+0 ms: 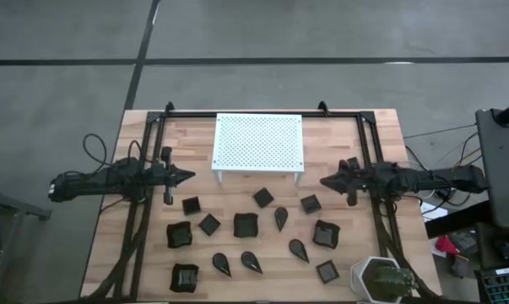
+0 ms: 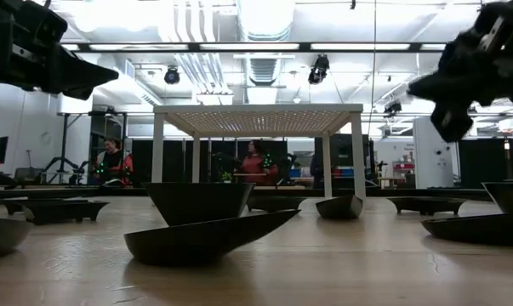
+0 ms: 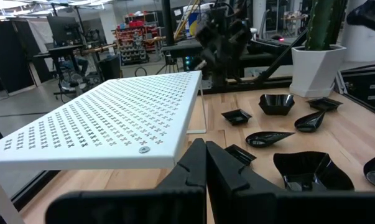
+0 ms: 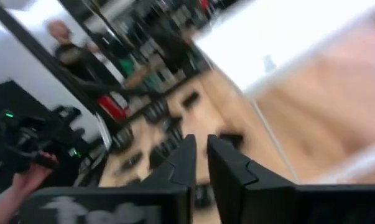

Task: Pick & Place Mini shaped plates
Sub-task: Put the square plate on the shelf

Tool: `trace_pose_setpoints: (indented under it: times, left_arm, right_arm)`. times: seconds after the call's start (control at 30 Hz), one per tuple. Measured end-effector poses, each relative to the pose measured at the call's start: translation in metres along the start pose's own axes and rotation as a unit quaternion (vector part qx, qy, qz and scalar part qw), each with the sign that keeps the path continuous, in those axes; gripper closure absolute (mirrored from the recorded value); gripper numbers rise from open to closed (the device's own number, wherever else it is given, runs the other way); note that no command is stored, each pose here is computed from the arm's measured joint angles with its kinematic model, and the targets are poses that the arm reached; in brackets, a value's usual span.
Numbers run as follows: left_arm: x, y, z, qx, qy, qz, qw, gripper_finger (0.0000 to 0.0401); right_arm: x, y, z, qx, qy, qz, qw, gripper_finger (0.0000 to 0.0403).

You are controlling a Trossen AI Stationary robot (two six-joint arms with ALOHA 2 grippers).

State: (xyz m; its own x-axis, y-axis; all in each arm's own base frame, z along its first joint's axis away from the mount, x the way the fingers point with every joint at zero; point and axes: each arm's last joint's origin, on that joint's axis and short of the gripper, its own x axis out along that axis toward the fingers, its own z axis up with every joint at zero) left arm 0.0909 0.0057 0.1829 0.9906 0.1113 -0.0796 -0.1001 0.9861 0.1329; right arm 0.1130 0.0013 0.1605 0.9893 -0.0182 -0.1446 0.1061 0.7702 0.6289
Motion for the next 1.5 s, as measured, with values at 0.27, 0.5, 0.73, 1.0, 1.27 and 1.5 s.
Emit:
trace_pose_setpoints:
  times: [0.27,0.5,0.73,1.0,1.27,1.5]
  left_arm:
    - [0.0,0.001,0.003,-0.003,-0.017,0.005,1.0,0.0401]
    - [0.0,0.001,0.01,-0.056,-0.05,0.007,0.997,0.0401]
    - [-0.001,0.001,0.01,-0.067,-0.053,0.006,0.996,0.0401]
    - [-0.001,0.001,0.01,-0.082,-0.054,0.004,0.995,0.0401]
    - [0.0,0.001,0.01,-0.095,-0.054,0.002,0.994,0.0401]
    - [0.0,0.001,0.01,-0.096,-0.053,0.002,0.994,0.0401]
  right_arm:
    - [0.013,0.006,0.004,0.099,0.151,-0.123,0.976,0.032]
    - [0.024,0.017,0.017,0.109,0.24,-0.221,0.939,0.0335]
    - [0.042,0.016,0.015,0.108,0.281,-0.274,0.913,0.0345]
    - [0.053,0.005,0.0,0.132,0.319,-0.324,0.881,0.034]
    - [0.062,0.001,-0.006,0.139,0.328,-0.327,0.875,0.0337]
    - [0.067,0.0,-0.01,0.137,0.33,-0.324,0.876,0.0342]
